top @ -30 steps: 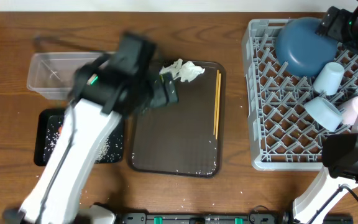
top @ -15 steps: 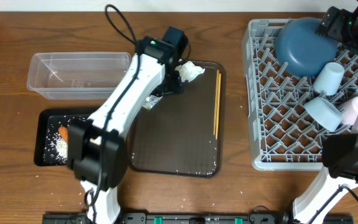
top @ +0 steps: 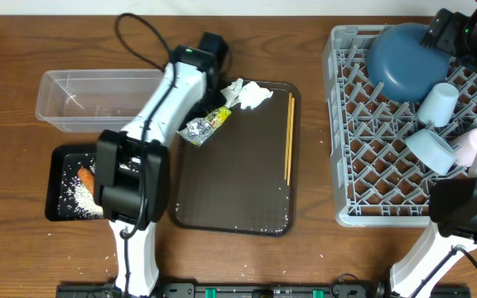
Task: Sort waste into correct bins and load items into the dishwasher rack
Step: 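Move the left gripper to the yellow snack wrapper on the tray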
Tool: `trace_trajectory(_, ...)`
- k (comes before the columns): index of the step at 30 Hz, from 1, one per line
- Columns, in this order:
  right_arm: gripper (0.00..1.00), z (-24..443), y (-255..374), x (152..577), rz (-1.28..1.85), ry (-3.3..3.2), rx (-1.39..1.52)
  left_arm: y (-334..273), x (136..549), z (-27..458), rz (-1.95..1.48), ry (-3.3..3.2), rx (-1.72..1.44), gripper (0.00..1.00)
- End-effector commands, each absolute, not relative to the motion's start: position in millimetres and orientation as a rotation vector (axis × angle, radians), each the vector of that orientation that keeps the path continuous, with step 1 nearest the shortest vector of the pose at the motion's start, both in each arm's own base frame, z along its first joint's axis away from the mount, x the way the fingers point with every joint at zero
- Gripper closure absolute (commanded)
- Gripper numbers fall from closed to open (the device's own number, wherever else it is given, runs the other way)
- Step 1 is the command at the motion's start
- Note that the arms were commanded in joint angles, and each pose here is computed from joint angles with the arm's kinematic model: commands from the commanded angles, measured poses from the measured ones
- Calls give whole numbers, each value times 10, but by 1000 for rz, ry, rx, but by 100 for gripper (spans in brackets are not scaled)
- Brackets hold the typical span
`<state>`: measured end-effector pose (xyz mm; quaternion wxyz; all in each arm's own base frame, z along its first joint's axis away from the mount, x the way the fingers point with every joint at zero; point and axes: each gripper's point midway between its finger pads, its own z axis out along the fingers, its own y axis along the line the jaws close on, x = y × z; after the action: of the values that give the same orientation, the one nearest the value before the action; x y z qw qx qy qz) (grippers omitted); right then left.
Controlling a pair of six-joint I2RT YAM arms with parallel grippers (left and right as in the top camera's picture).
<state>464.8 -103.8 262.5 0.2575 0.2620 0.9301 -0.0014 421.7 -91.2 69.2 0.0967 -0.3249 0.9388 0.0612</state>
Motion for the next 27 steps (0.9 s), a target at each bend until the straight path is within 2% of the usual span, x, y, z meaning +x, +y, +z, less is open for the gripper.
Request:
trace_trajectory(1,1,2606,-1047,4650,-2,2524,727,-869,4281,725,169,2696,-1094,12)
trace_trajectory(24,1,2606,-1048,4650,-2,2524,728,-896,4336,496,168,2657,-1063,12)
trace_trajectory(27,1,2606,-1047,4650,-2,2524,727,-875,4379,487,197,2677,-960,12)
